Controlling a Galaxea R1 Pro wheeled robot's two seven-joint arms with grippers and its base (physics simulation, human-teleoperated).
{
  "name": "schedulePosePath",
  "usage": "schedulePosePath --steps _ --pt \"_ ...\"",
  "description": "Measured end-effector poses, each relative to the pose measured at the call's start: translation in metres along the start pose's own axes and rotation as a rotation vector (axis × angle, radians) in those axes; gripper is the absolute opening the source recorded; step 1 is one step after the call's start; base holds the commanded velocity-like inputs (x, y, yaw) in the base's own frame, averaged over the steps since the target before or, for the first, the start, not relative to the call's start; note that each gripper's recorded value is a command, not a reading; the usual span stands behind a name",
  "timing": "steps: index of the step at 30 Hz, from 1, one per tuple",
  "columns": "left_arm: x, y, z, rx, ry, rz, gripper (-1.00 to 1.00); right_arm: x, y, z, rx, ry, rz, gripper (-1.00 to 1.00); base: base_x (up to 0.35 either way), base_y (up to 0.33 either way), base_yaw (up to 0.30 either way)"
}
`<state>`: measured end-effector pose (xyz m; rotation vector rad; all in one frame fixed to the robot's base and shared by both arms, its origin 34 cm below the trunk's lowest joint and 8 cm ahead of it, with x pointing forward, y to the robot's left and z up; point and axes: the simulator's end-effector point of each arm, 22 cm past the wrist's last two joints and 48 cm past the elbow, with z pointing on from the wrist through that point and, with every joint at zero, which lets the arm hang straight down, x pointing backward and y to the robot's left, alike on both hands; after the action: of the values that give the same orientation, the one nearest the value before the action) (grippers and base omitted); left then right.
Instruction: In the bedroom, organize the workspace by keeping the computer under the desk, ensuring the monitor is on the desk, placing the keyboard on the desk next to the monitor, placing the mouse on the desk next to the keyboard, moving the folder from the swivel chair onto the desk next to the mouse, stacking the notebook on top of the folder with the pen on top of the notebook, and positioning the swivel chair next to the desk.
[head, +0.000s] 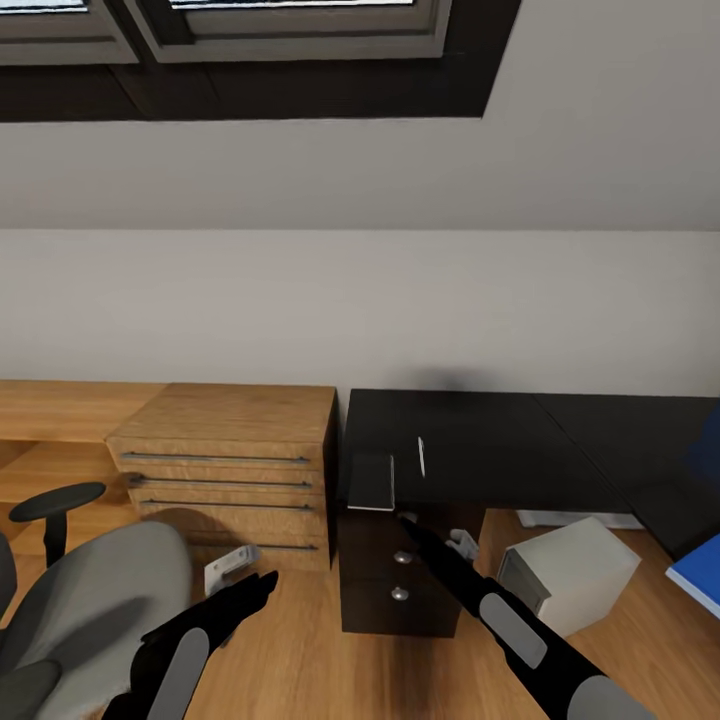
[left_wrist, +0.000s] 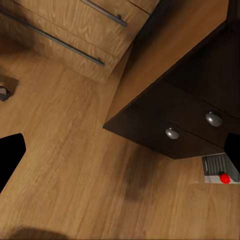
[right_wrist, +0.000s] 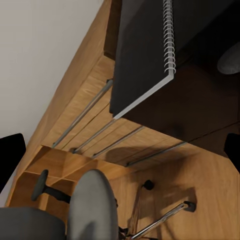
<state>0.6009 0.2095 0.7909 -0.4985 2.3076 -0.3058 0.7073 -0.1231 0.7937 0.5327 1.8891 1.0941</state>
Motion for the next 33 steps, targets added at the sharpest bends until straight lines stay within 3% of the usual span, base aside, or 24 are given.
schedulePosePath --steps 12,22,33 --pt "0.011 0.003 0.013 0.008 -0.007 0.003 1.00 0.017 -0.013 0.004 -0.011 0.040 0.107 1.00 0.000 0.000 0.000" --pt "0.021 0.009 0.024 0.010 -0.009 0.003 1.00 0.024 0.004 0.009 -0.121 0.043 0.117 1.00 0.000 0.000 0.000" --pt "0.034 0.016 0.036 0.008 -0.009 0.004 1.00 0.032 -0.010 0.012 -0.133 0.038 0.116 1.00 0.000 0.000 0.000"
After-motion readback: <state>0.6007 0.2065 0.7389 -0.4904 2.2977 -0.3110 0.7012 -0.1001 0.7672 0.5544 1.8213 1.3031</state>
